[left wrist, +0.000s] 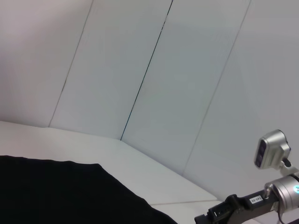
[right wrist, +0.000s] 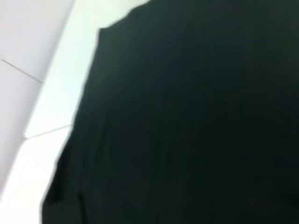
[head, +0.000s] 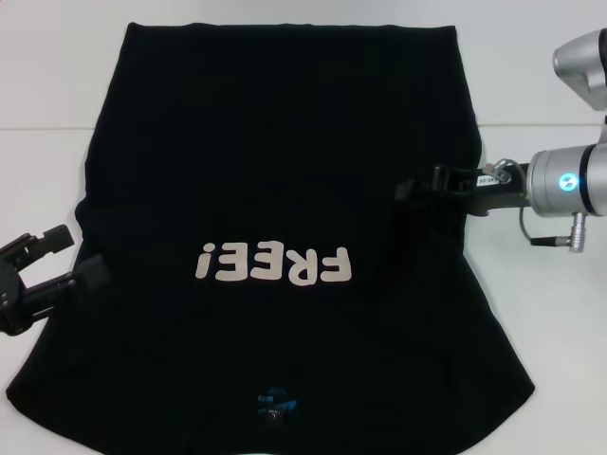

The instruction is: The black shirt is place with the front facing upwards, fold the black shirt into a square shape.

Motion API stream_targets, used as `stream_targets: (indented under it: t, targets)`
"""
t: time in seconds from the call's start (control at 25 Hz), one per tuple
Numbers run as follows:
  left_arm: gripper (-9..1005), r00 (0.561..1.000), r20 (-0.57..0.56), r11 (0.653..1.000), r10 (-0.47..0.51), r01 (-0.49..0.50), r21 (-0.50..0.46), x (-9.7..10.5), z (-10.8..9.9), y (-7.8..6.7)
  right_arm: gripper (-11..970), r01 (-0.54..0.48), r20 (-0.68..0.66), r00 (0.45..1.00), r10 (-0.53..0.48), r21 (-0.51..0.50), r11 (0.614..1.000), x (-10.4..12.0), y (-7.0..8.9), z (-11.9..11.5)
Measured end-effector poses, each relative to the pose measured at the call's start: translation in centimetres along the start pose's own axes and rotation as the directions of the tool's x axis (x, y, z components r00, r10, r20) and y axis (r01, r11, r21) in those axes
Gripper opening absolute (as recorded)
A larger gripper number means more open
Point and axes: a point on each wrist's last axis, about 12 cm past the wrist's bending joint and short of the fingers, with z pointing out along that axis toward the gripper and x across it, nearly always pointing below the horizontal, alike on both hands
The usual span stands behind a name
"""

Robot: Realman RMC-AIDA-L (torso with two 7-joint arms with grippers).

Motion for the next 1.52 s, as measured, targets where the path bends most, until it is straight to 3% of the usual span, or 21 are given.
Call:
stream_targets:
  t: [0.24, 0.36, 0.44, 0.56, 0.72, 0.84, 0.96, 1.36, 1.52]
  targets:
    - [869, 1.000, 0.004, 1.000, -0.010, 0.010, -0.004, -0.2, 0.1, 0.1, 286, -0.009, 0.090, 0.996, 0.018, -0.107, 0.994, 1.0, -0.5, -0.3]
    - [868, 0.998, 0.008, 0.998, -0.055, 0.055, -0.010, -0.4, -0.1, 0.3, 406, 0.050, 0.127, 0.991, -0.030, -0.157, 0.986, 1.7, -0.9, -0.8]
    - [868, 0.995, 0.014, 0.995, -0.103, 0.103, -0.013, -0.6, -0.4, 0.4, 507, 0.143, 0.134, 0.984, -0.119, -0.190, 0.971, 2.7, -1.1, -1.4]
    - [868, 0.981, -0.011, 0.980, -0.195, 0.194, -0.032, -1.3, -1.3, 0.8, 638, 0.302, 0.133, 0.952, -0.275, -0.260, 0.917, 4.3, -1.3, -2.4]
    - [867, 0.930, -0.115, 0.936, -0.348, 0.339, -0.091, -1.8, -2.7, 1.3, 798, 0.534, 0.186, 0.845, -0.501, -0.343, 0.773, 6.9, -1.7, -4.0]
    - [867, 0.877, -0.205, 0.900, -0.435, 0.415, -0.137, -2.2, -3.3, 1.3, 814, 0.671, 0.258, 0.740, -0.621, -0.335, 0.661, 8.6, -2.0, -4.7]
    - [867, 0.818, -0.280, 0.863, -0.503, 0.454, -0.224, -2.5, -3.8, 1.8, 826, 0.739, 0.286, 0.673, -0.682, -0.289, 0.608, 9.5, -2.6, -4.8]
    - [865, 0.649, -0.368, 0.731, -0.666, 0.468, -0.497, -3.2, -4.1, 3.9, 833, 0.785, 0.269, 0.616, -0.740, -0.278, 0.553, 10.6, -3.2, -4.8]
    - [865, 0.608, -0.410, 0.716, -0.680, 0.430, -0.550, -3.1, -3.2, 4.5, 835, 0.782, 0.257, 0.619, -0.742, -0.288, 0.553, 11.0, -3.2, -4.6]
